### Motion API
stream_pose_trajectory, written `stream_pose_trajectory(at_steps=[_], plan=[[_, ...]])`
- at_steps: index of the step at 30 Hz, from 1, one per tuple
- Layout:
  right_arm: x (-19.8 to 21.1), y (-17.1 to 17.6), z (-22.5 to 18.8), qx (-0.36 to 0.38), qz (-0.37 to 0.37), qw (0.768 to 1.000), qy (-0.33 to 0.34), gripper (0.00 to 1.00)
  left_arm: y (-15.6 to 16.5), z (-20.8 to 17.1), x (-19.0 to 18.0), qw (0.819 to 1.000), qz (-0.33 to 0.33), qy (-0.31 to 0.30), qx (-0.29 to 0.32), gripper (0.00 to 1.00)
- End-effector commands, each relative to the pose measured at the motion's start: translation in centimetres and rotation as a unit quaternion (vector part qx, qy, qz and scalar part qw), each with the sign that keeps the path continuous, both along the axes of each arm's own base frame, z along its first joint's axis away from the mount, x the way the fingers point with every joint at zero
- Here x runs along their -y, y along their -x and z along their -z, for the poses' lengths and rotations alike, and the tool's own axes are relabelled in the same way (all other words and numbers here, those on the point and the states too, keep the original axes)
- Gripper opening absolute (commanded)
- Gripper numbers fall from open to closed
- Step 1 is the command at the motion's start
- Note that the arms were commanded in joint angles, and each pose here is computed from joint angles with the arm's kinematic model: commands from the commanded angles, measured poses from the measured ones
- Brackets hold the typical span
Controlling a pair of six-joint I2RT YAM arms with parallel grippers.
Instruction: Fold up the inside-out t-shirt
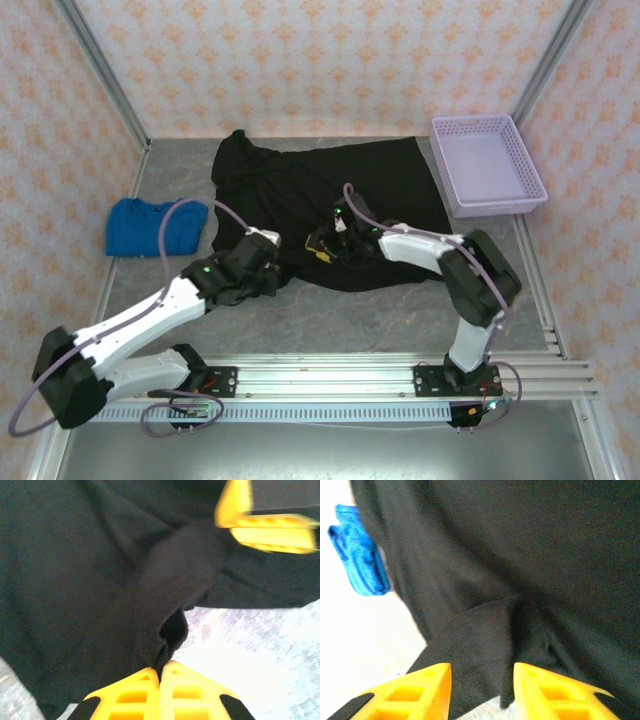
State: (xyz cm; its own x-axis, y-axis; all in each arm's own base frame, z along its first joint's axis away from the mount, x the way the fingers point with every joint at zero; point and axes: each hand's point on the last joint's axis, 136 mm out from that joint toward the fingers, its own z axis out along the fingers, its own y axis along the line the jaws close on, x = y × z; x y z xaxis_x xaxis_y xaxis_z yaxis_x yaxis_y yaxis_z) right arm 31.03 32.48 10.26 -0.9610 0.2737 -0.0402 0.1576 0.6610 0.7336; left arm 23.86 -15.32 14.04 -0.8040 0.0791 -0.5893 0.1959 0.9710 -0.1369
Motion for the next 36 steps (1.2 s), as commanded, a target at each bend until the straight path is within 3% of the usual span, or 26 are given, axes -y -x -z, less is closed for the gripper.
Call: stream_pose_trajectory(at_steps=[1, 6, 14, 18, 23, 30, 36], plan=[[5.8, 2.1, -2.0, 0.049, -0.003, 0.993, 0.106, 0.41, 1.1, -1.3, -1.8, 0.998, -0.039, 0.035, -0.019, 0.00], [16.1, 4.2, -3.0, 0.093, 0.034, 0.947, 0.307, 0.47, 0.9, -3.4, -3.9, 0.997, -0.066, 0.049, -0.011, 0.00], [29.0, 5.1, -2.8, 0.044, 0.144, 0.890, 0.429, 0.51, -0.4, -5.2, -5.1, 0.995, -0.081, 0.051, 0.002, 0.00], [34.2, 6.0, -1.3, -0.011, 0.213, 0.874, 0.437, 0.51, -1.0, -5.3, -4.4, 0.996, -0.071, 0.060, -0.002, 0.00], [37.8, 7.1, 1.7, -0.071, 0.297, 0.877, 0.372, 0.51, -1.4, -5.3, -3.9, 0.996, -0.061, 0.065, -0.002, 0.00], [34.8, 5.9, 5.6, -0.104, 0.291, 0.914, 0.262, 0.48, -1.7, -5.1, -4.3, 0.996, -0.065, 0.058, -0.003, 0.00], [34.5, 3.9, 7.4, -0.105, 0.291, 0.920, 0.242, 0.43, -2.0, -5.3, -5.6, 0.994, -0.090, 0.054, 0.000, 0.00]])
